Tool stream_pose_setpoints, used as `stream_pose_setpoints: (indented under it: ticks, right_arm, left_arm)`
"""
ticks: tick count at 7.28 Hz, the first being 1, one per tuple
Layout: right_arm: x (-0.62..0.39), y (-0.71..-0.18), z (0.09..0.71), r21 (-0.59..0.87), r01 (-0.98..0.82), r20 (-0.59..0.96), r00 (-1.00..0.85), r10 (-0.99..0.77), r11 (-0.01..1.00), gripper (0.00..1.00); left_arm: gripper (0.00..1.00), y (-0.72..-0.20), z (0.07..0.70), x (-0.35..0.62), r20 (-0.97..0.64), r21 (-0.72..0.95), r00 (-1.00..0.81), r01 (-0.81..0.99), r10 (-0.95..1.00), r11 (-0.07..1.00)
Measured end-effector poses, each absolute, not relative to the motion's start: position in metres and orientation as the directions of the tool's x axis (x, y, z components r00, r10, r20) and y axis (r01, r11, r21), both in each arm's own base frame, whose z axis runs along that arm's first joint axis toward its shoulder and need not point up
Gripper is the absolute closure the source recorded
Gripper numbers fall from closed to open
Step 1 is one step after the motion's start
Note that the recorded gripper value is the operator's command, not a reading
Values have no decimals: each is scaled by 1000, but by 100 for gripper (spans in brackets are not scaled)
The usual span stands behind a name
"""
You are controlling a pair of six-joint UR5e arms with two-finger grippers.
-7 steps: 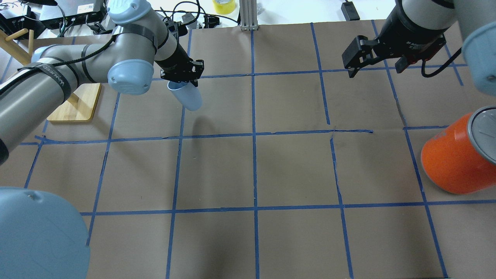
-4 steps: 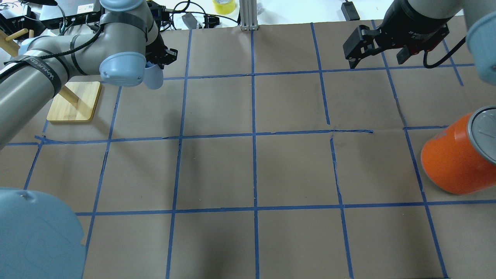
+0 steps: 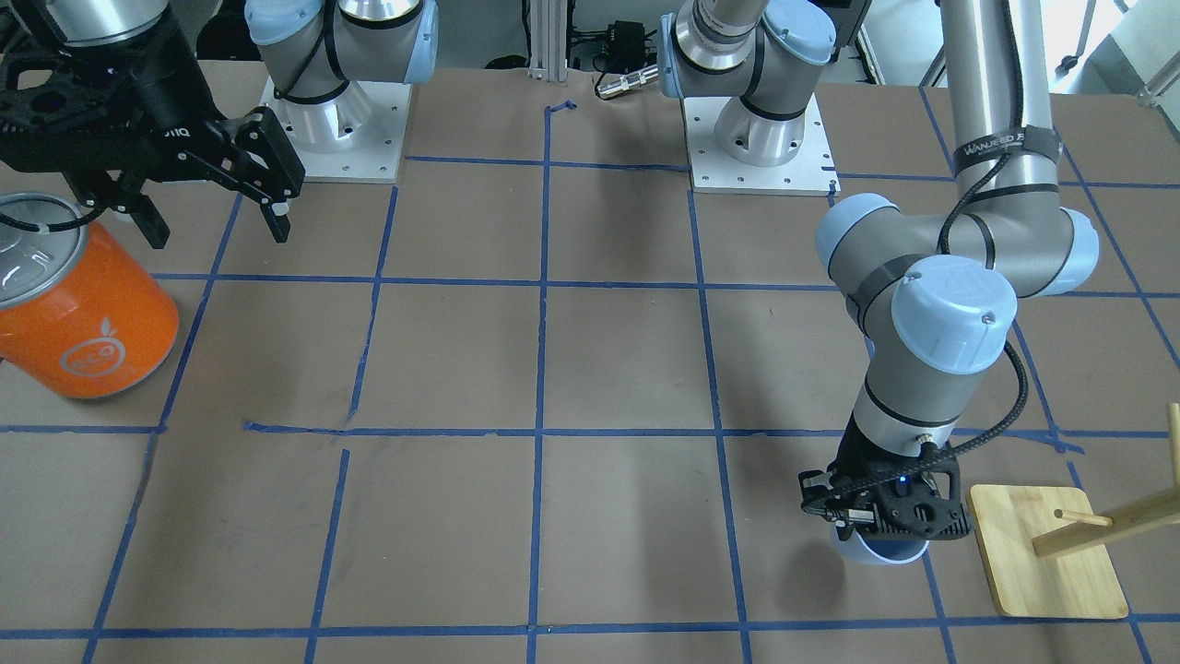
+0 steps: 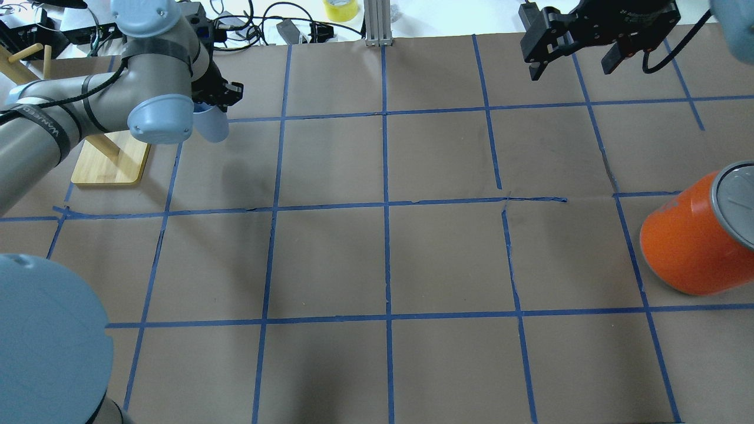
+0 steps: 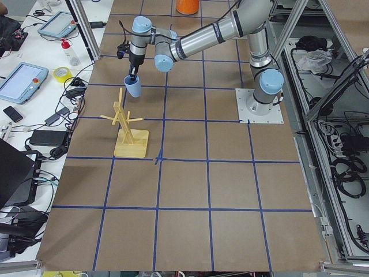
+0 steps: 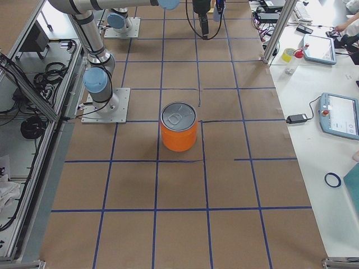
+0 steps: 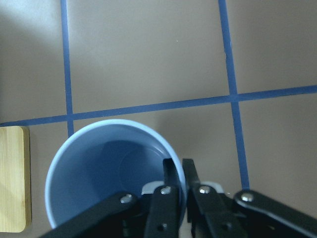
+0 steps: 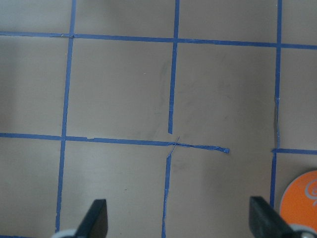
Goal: Flip cup
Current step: 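Set the cup upright on the table and open the left gripper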
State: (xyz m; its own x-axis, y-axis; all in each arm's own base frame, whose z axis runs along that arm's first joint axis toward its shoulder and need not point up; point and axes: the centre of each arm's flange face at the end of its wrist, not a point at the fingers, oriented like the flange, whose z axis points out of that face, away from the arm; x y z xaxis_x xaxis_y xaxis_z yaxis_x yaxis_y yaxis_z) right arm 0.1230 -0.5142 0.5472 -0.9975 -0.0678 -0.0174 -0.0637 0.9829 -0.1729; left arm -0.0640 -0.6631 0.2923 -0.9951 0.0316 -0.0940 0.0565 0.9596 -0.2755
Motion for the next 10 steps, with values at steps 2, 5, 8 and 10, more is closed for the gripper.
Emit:
stream_pose_setpoints:
  ticks: [2, 5, 8, 10]
  right_arm:
    - [123, -516, 547, -162, -66, -17, -997, -70, 985, 0]
    - [123, -516, 544, -155, -72, -18, -997, -75, 985, 0]
    - [124, -516, 542, -152, -72, -19, -997, -76, 986, 0]
    - [124, -516, 541, -150, -73, -20, -997, -77, 986, 0]
  left_arm:
    - [100, -657, 270, -57, -67, -249, -998, 21, 5, 968]
    - [82, -656, 261, -56, -64, -236, -998, 14, -1, 972]
    - [0, -658, 253, -56, -59, -224, -998, 14, 1, 974]
    - [0, -657, 262, -58, -60, -225, -998, 9, -5, 974]
